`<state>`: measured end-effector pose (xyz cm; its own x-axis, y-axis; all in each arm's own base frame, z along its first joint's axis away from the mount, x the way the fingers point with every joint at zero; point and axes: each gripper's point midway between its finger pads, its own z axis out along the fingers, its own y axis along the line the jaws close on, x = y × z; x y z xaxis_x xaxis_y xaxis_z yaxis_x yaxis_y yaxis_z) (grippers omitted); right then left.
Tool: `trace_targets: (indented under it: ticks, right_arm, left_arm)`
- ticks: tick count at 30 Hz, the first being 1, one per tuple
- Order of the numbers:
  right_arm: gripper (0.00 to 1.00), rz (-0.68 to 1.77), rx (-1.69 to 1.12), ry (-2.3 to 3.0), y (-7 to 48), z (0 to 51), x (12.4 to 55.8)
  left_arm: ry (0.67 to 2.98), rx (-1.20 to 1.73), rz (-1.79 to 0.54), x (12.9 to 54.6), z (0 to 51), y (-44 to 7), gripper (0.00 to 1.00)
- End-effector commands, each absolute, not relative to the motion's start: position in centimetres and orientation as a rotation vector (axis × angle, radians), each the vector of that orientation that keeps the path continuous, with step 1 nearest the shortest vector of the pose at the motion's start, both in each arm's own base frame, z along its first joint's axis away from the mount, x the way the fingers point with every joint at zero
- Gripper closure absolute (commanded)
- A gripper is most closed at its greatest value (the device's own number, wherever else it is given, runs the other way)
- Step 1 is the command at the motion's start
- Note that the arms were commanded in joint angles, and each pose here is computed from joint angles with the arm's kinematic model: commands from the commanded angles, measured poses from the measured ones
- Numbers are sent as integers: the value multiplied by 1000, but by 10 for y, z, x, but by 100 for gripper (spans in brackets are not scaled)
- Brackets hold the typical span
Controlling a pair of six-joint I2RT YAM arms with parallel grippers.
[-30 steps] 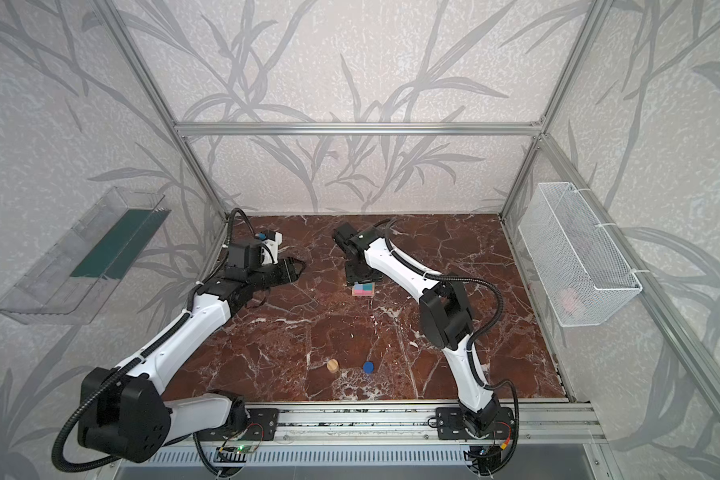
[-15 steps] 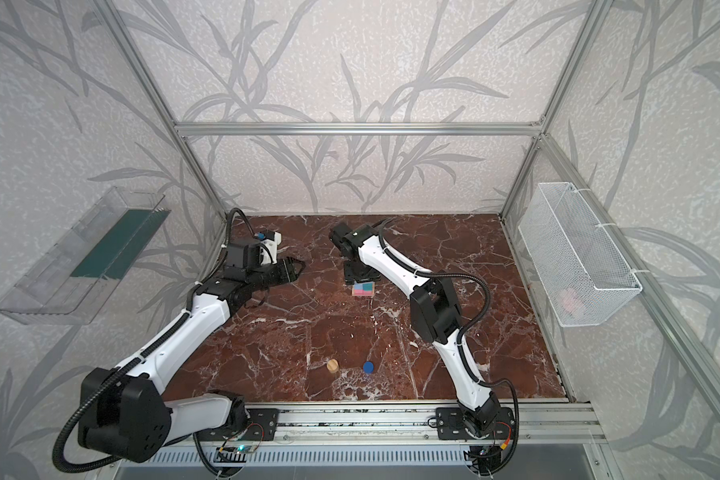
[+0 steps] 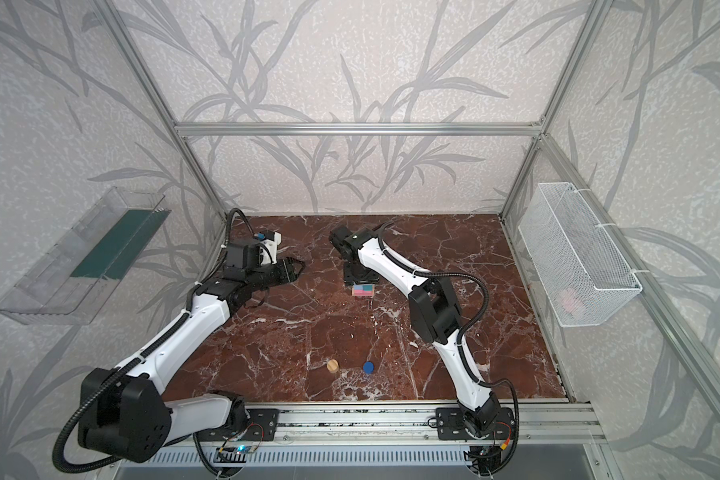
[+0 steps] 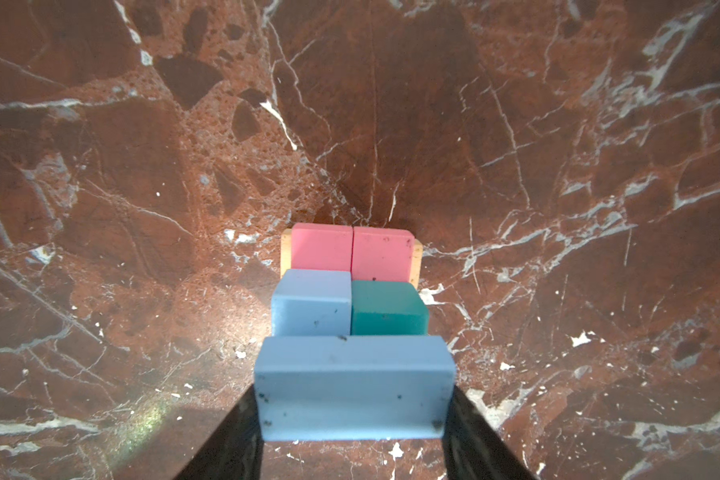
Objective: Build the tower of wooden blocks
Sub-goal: 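Hold the light-blue block with the right gripper above the light-blue and teal cubes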
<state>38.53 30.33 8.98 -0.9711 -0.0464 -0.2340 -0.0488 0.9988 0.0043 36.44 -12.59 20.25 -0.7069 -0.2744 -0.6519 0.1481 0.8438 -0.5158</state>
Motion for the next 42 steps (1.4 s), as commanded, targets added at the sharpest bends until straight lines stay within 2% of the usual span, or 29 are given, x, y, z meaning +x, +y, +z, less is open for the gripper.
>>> trace_targets:
  ticks: [1,42]
  right_arm:
    - [56,24,-41,2871,303,102,387]
    - [54,-4,-12,2890,300,92,396]
  left_arm:
    - [2258,-78,-714,361,201,-125,55]
    - [2262,-85,-725,362,199,-125,55]
